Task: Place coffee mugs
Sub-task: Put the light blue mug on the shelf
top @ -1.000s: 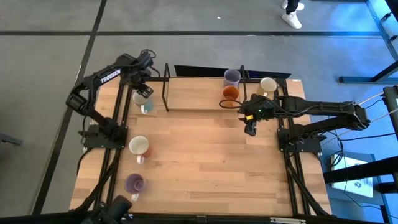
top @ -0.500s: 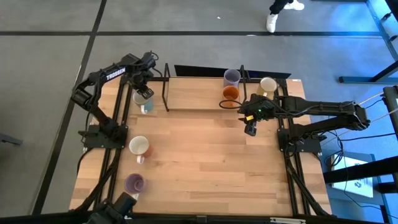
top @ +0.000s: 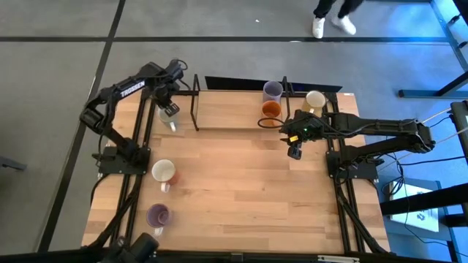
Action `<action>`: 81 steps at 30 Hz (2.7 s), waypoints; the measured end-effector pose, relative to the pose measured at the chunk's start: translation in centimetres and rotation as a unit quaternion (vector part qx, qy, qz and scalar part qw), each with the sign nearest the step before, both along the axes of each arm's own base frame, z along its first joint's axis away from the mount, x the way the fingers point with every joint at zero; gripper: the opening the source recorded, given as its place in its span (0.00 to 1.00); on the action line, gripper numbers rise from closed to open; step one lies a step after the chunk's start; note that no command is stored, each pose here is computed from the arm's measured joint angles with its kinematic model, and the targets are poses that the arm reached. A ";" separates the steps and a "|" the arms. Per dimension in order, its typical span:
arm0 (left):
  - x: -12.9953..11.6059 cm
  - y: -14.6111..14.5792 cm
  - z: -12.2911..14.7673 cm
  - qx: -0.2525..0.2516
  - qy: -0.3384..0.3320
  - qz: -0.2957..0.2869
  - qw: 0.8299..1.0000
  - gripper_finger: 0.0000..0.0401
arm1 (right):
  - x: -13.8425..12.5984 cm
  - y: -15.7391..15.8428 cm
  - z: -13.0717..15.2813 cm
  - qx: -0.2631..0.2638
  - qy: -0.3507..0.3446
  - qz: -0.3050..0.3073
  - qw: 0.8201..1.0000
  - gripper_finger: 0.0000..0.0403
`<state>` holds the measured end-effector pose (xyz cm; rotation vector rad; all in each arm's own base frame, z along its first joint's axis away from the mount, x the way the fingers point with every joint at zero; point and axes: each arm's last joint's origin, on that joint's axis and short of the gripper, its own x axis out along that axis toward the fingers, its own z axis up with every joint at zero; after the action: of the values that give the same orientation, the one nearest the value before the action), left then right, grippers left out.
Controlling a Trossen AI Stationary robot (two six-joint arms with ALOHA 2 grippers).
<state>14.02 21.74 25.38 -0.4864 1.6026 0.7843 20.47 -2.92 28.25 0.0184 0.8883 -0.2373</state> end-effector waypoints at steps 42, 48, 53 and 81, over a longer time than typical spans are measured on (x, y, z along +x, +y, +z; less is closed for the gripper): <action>8.9 -4.7 19.2 0.201 -0.374 -0.146 0.894 0.05 | 0.0 0.0 0.0 0.004 -0.001 0.001 1.000 0.33; 11.9 -2.3 19.3 0.187 -0.358 -0.139 0.904 0.05 | -0.1 0.0 0.0 0.000 0.003 0.000 1.000 0.33; 14.4 0.4 18.4 0.185 -0.353 -0.109 0.911 0.05 | -0.3 0.0 -0.2 0.007 0.014 -0.012 1.000 0.33; 23.3 6.7 5.1 0.088 -0.272 -0.096 0.953 0.05 | -1.5 0.1 -1.0 0.055 0.073 -0.082 0.992 0.33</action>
<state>37.34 28.44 30.47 -0.3678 1.0382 0.5743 18.97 -2.78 27.28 0.1790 1.0474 -0.3449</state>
